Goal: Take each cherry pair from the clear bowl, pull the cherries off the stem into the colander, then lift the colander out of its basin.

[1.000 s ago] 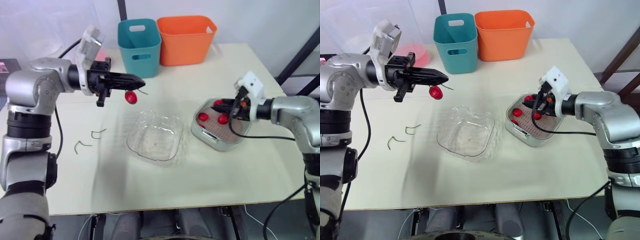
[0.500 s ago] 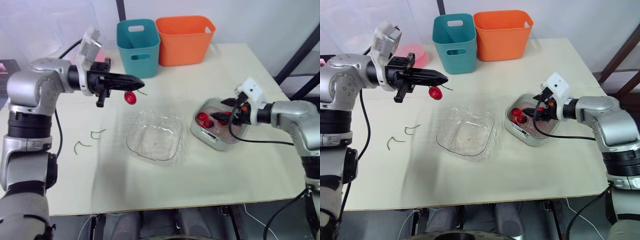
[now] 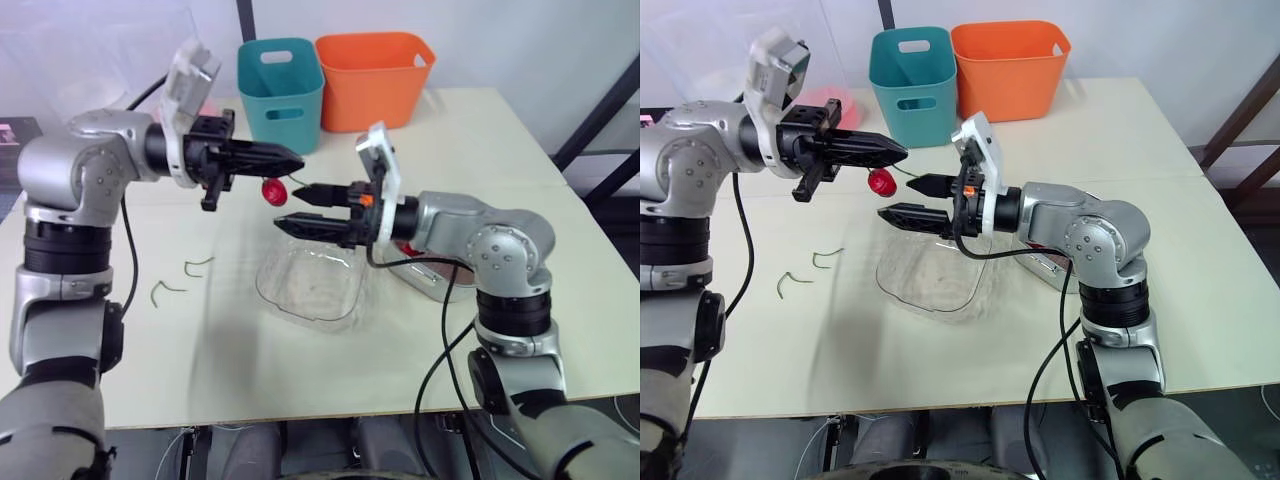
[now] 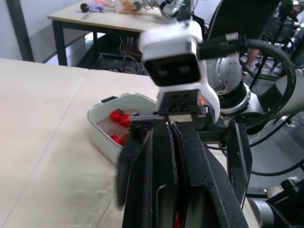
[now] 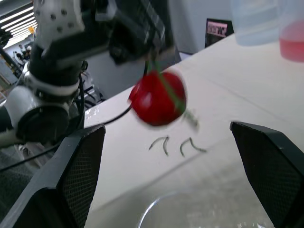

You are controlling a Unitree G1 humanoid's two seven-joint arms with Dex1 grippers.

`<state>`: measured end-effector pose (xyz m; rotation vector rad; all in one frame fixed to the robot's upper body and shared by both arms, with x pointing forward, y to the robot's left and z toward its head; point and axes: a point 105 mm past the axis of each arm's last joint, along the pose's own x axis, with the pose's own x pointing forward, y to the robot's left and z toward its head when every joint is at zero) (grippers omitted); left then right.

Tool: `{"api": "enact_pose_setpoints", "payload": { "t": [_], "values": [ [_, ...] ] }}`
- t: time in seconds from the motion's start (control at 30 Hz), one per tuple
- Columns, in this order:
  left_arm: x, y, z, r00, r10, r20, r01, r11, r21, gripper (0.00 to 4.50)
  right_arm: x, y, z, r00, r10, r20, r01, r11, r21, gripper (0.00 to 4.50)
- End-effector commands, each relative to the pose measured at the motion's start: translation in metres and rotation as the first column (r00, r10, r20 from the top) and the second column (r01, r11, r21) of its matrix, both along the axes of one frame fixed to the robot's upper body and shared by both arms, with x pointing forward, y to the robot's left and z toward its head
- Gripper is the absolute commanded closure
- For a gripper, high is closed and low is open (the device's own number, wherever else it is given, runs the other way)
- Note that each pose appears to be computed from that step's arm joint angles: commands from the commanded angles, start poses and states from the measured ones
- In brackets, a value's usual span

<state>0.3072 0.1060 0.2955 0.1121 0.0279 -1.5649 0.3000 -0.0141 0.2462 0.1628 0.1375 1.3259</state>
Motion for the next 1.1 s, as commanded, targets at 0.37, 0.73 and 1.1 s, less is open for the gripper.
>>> {"api": "enact_pose_setpoints", "payload": {
  "t": [0.37,0.73,1.1],
  "values": [
    [-0.005,0.0,0.006,0.999,0.01,0.035,-0.009,1.0,-0.027,4.5,-0.008,0.023,0.017,0.997,0.062,0.037,-0.063,0.997,0.033,0.02],
    [-0.004,0.0,0.005,0.999,0.012,0.029,-0.011,0.999,-0.034,4.5,-0.005,0.027,0.015,0.998,0.047,0.029,-0.048,0.998,0.029,2.35],
    [-0.002,0.003,0.01,0.999,0.025,0.039,-0.024,0.999,-0.039,4.5,-0.002,0.026,0.009,0.999,0.033,0.025,-0.033,0.999,0.006,3.67]
  ]
}}
